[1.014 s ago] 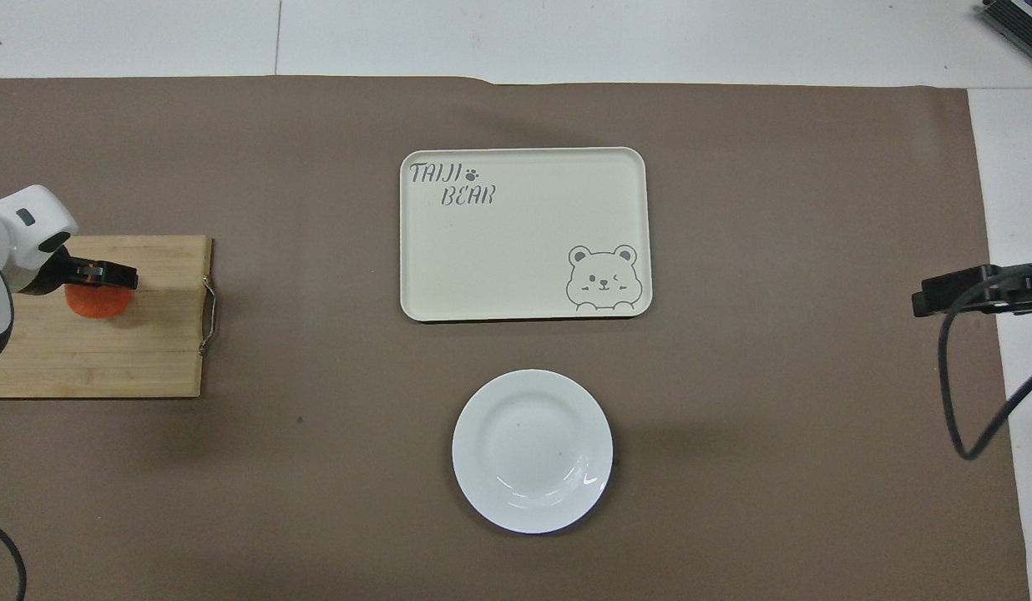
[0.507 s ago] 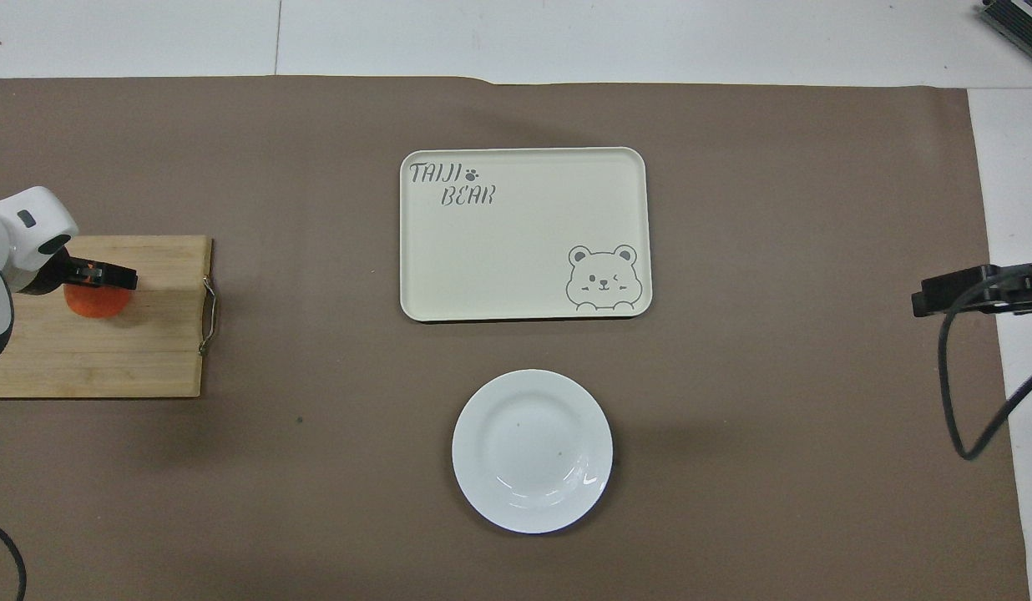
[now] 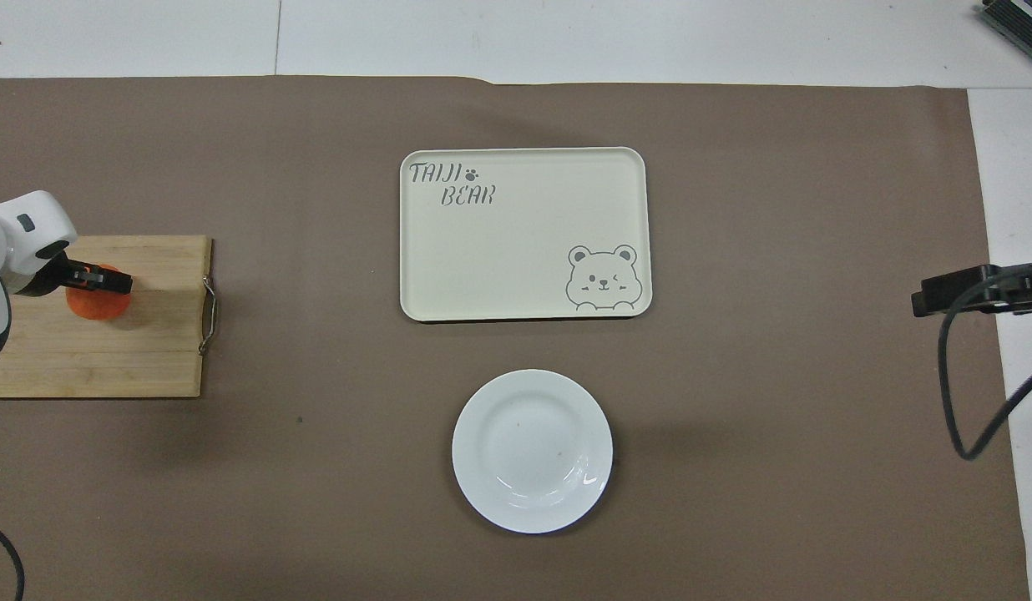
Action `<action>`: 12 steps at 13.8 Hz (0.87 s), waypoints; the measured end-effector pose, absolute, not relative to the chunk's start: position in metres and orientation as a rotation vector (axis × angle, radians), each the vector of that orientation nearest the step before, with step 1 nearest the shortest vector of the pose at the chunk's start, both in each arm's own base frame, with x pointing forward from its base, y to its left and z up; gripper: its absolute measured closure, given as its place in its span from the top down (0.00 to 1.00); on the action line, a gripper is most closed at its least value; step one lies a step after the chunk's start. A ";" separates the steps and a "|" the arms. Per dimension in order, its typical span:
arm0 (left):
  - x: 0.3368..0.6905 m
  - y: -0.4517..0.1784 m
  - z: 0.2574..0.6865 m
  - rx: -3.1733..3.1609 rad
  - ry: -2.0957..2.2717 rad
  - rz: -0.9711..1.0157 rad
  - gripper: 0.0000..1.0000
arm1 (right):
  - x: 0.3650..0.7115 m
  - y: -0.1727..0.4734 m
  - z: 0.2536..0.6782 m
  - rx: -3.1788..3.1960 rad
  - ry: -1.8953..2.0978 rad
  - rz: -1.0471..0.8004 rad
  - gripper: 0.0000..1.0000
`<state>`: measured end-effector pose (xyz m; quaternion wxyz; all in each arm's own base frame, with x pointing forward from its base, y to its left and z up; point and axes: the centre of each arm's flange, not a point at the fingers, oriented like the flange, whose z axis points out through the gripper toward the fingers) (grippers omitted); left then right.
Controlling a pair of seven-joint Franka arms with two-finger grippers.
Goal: Place orange and plate with both arms
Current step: 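Close the left gripper on the orange, then carry the orange with the left gripper over the white plate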
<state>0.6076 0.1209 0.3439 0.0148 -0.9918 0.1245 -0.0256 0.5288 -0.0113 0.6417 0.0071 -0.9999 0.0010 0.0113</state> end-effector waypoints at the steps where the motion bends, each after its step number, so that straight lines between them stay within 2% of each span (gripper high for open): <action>1: 0.608 0.121 0.344 -3.085 0.401 -0.079 0.76 | 0.529 -0.011 0.642 -3.127 0.003 0.035 1.00; 7: 0.608 0.120 0.347 -3.082 0.411 -0.087 0.76 | 0.529 -0.011 0.642 -3.127 0.003 0.035 1.00; 12: 0.594 0.089 0.383 -3.124 0.324 0.021 0.76 | 0.529 -0.011 0.642 -3.127 0.003 0.035 1.00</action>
